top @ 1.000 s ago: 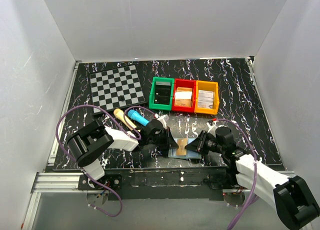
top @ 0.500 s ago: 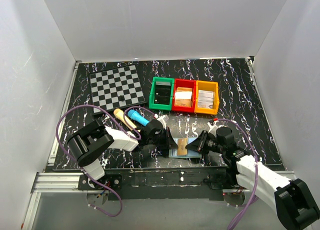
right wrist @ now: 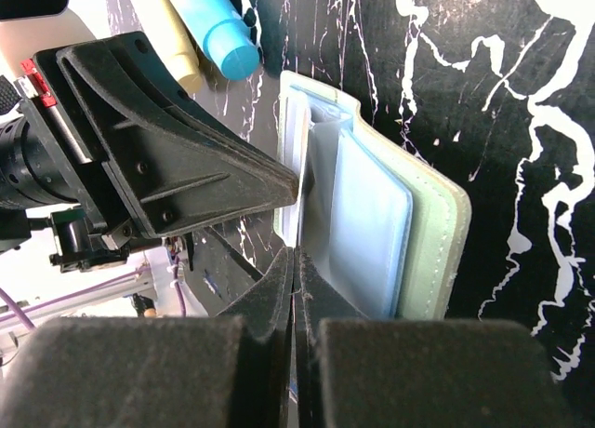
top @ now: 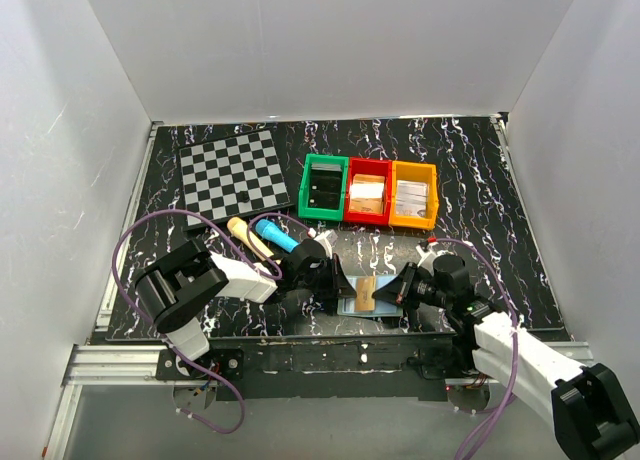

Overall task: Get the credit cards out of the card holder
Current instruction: Remove the credit card from the card holder.

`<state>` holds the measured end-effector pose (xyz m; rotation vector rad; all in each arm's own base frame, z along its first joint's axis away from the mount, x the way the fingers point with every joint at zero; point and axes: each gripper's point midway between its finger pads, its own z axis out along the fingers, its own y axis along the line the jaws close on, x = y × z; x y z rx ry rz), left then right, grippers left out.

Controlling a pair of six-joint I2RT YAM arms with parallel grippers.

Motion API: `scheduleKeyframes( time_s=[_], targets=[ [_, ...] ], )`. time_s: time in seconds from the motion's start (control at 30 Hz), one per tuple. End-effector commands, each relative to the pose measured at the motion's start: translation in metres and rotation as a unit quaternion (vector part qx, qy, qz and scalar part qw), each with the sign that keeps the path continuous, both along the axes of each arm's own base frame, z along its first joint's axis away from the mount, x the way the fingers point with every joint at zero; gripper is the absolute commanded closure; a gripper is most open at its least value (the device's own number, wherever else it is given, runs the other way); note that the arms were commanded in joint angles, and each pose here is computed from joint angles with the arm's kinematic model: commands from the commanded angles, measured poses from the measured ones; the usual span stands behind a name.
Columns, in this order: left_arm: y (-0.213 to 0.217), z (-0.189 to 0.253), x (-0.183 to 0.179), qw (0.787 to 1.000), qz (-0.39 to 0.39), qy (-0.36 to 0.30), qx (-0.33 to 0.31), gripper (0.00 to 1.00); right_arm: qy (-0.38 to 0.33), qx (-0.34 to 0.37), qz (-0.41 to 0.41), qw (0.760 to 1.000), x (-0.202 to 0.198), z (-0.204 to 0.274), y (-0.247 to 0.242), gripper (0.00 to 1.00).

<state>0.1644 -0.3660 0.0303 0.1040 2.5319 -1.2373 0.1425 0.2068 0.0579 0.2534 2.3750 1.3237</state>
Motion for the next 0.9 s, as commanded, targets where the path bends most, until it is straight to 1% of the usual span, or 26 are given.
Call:
scheduleKeyframes(
  time_s=[0.0,0.23,0.47,0.87],
  targets=[
    [0.014,-0.021,-0.004,0.999,0.008,0.016,0.037,1.0,-0.031,0.012,0.001,0.999,0.009,0.021,0.004,0.99],
    [0.016,-0.022,-0.004,0.999,0.01,0.018,0.038,1.0,-0.035,-0.004,-0.001,0.999,0.009,0.023,-0.002,0.99],
    [0.02,-0.022,-0.004,0.999,0.018,0.023,0.029,1.0,-0.026,-0.051,-0.001,0.998,0.003,0.023,-0.014,0.99],
    [0.016,-0.006,0.001,1.0,0.013,0.002,0.017,1.0,-0.032,-0.08,-0.009,0.996,-0.004,0.031,-0.027,0.99]
  ],
)
